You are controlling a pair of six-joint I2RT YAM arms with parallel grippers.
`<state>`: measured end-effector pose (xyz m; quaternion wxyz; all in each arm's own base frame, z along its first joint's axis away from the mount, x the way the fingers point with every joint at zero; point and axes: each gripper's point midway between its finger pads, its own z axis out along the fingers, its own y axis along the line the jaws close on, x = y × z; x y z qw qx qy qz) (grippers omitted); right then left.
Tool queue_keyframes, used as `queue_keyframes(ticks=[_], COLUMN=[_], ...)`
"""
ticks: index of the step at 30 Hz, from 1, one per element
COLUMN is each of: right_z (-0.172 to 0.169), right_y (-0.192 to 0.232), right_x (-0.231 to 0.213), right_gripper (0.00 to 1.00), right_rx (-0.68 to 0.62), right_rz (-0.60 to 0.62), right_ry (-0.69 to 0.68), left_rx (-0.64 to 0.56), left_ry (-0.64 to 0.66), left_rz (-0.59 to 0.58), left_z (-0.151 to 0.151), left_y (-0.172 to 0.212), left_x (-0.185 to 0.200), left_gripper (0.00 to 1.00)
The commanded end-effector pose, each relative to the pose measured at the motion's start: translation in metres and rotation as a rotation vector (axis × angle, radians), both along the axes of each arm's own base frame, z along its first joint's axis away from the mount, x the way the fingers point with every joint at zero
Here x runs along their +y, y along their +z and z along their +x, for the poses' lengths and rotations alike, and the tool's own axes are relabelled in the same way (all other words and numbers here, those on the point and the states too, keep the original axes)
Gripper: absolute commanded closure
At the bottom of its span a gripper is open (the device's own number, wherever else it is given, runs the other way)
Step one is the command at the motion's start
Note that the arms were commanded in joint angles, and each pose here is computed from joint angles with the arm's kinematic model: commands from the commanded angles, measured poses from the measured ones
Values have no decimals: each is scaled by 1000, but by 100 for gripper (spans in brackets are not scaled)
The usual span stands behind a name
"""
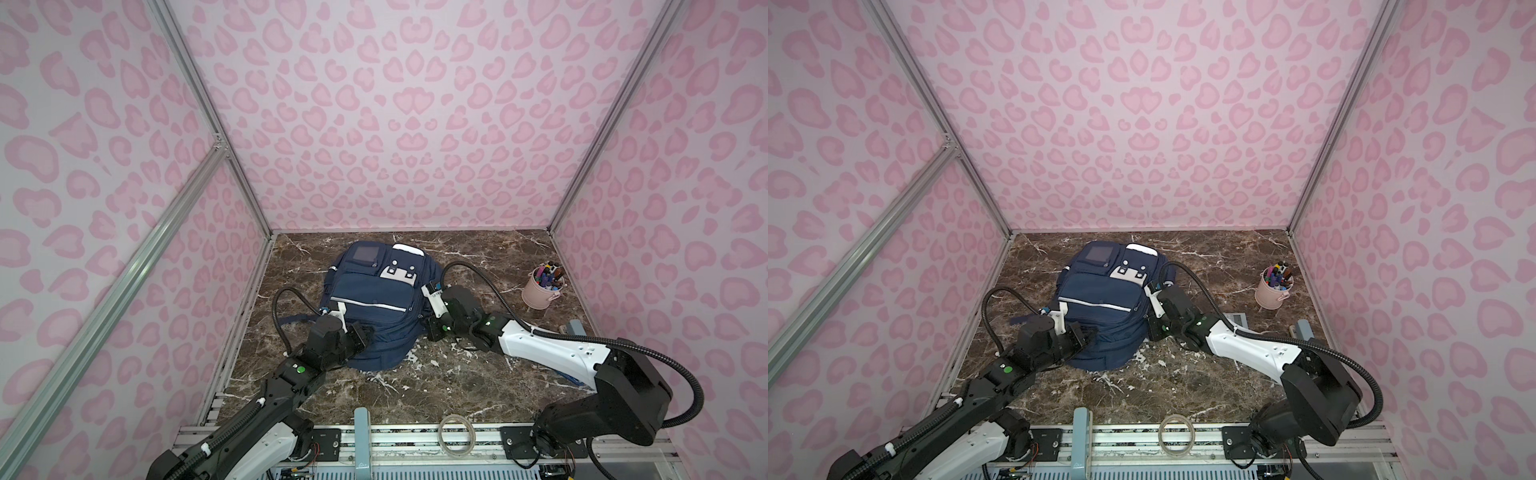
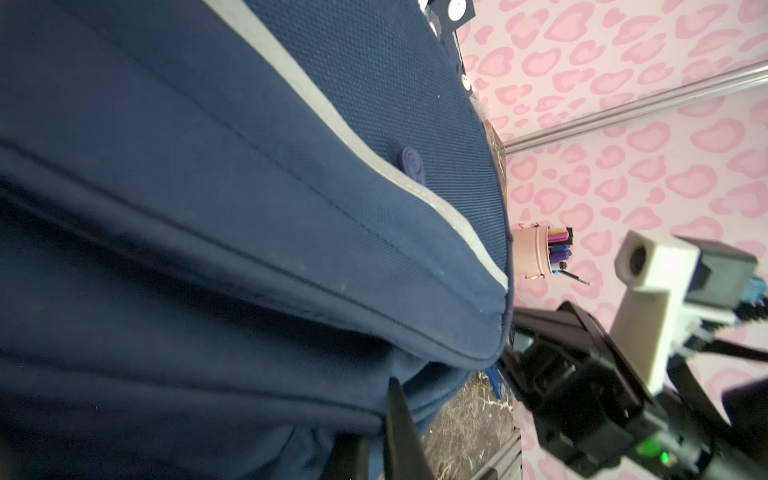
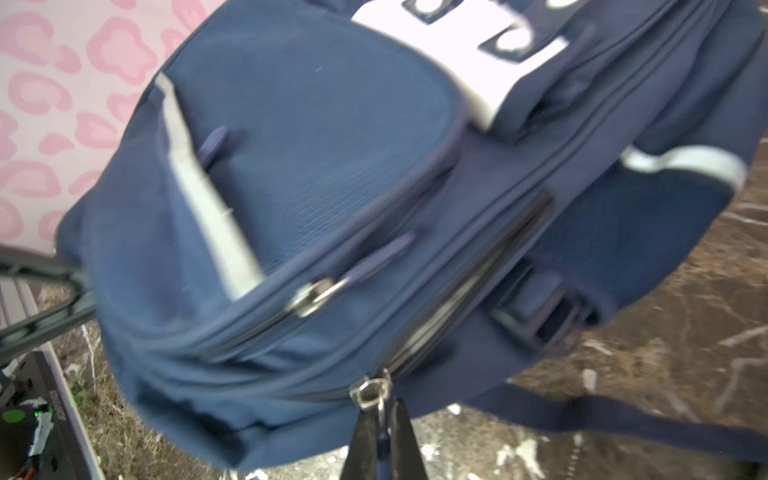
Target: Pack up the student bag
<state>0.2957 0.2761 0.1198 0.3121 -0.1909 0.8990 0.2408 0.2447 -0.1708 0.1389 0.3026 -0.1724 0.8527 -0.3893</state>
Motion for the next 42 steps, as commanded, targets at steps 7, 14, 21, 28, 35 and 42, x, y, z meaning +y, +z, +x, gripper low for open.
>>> queue_keyframes(ticks=[7,14,21,28,35,42], right_z=[58,35,28,32,19,24], right_y=[-26,-35,-5,52,46,31], right_x=[-103,-119,-102,-56,-1,31], right_gripper=[100,100,33,11,25,36], right_rx=[36,53,-33,-270,-531,-641], right_rz=[-267,-292,-226,-188,-463,-531], right_ry=[-346,-364,-273,-42,474,656], left_rx=[101,85,21,-26,-103,-78], left_ry=[118,200,106,193,43,22], left_rz=[329,462,394,476,249,173], left_z=[-6,29,53,47,33,45], left_y=[-33,-20,-6,29,46,29], left_x=[70,93,73,97,34,15], left_gripper=[97,97,75,30,24,34])
